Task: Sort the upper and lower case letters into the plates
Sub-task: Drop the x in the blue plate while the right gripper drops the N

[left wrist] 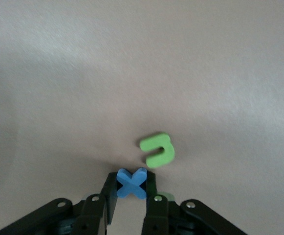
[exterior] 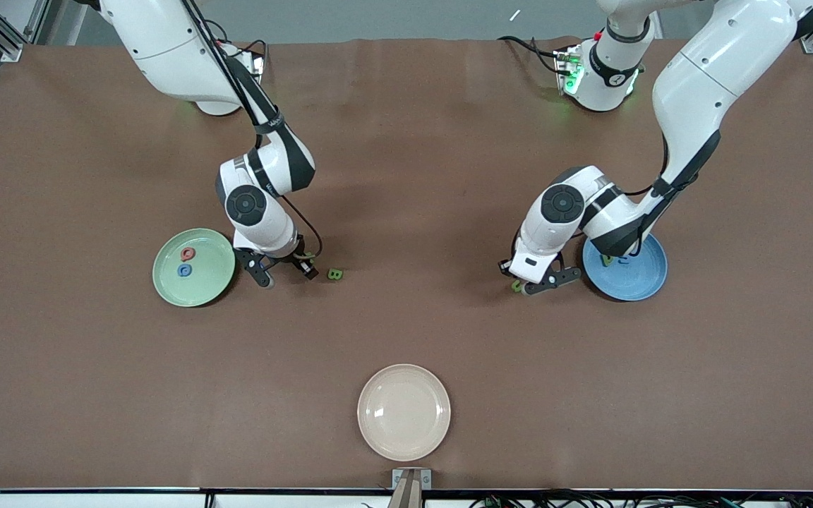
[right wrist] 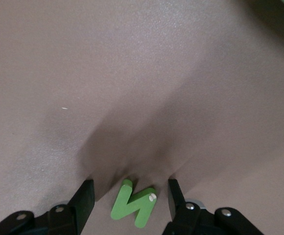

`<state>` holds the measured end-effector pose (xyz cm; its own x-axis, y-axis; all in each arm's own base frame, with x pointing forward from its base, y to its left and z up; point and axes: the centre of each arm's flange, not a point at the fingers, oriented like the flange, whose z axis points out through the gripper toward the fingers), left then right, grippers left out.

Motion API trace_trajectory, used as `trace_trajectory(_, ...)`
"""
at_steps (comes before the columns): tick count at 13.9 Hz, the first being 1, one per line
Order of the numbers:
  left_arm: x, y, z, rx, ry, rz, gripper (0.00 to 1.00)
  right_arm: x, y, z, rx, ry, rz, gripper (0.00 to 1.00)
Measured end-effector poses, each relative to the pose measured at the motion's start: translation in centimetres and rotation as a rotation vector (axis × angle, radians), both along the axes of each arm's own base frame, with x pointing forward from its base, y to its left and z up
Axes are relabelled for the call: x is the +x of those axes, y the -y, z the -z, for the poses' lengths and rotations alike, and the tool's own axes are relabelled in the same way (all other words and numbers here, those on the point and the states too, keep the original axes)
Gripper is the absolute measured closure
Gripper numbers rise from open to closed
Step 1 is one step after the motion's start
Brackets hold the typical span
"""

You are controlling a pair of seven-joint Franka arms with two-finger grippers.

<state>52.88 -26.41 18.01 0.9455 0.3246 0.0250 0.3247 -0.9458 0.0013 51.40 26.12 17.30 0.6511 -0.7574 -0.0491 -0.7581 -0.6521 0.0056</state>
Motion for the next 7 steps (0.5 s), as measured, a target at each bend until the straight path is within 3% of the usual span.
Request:
trace_trajectory(1,0.4,-0.5,-0.5,0.011,0.005,0.002,0.73,0.1,-0.1,-0.1,0.002,0.003,-0.001,0.36)
trace_trajectory(4,1.7,-2.5,-3.3,0.025,0.018,0.032,0.73,0.4,-0.3,-0.5,0.006,0.011,-0.001,0.67)
trace_trajectory(7,3.0,-6.7,-5.6,0.027,-0.007,0.079,0.73,0.4,-0.3,-0.5,0.005,0.009,-0.001,0.67)
